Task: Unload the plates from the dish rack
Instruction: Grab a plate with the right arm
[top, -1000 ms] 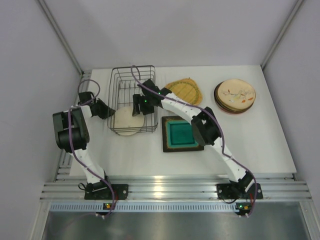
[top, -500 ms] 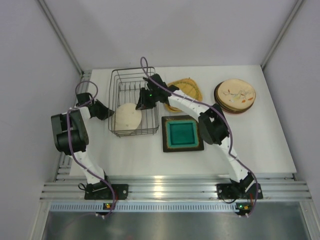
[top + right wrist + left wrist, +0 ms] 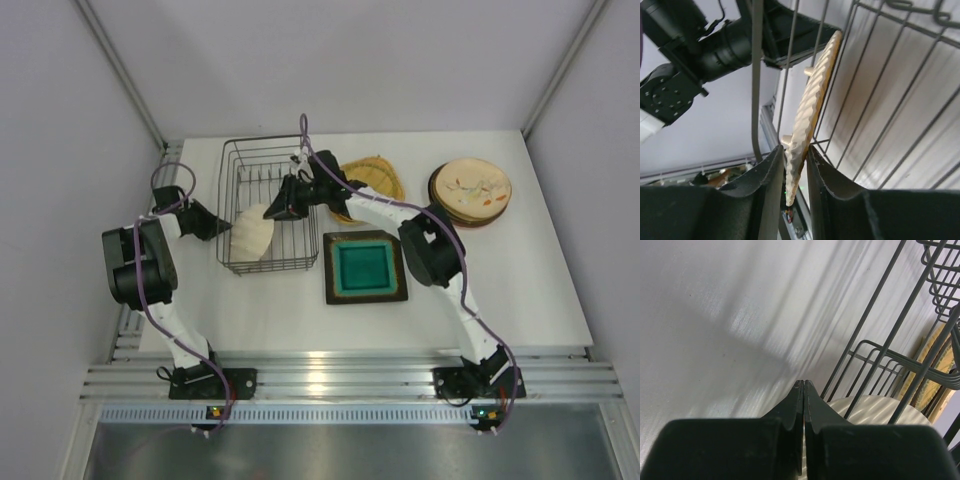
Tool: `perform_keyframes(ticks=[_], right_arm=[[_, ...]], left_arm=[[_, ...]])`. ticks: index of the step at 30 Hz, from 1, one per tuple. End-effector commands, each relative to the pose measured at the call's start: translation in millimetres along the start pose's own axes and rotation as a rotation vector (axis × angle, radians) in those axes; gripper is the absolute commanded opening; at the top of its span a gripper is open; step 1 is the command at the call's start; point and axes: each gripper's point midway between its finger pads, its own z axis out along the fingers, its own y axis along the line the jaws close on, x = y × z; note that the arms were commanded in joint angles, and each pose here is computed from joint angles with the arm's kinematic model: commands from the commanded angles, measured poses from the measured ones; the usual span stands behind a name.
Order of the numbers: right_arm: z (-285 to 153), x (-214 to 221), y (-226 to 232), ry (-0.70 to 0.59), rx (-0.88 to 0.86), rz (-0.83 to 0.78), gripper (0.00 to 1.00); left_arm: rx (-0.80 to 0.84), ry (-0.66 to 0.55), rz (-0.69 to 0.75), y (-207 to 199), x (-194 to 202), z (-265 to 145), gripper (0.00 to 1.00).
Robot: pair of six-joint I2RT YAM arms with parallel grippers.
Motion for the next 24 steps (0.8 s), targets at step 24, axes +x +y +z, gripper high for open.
perform_keyframes(ticks=[24], right_arm=[[-83,-56,43,-0.142,-0.076,-0.062,0.00]], left_arm=[[0.105,-0.069,0.002,-24,-22,-23,0.04]])
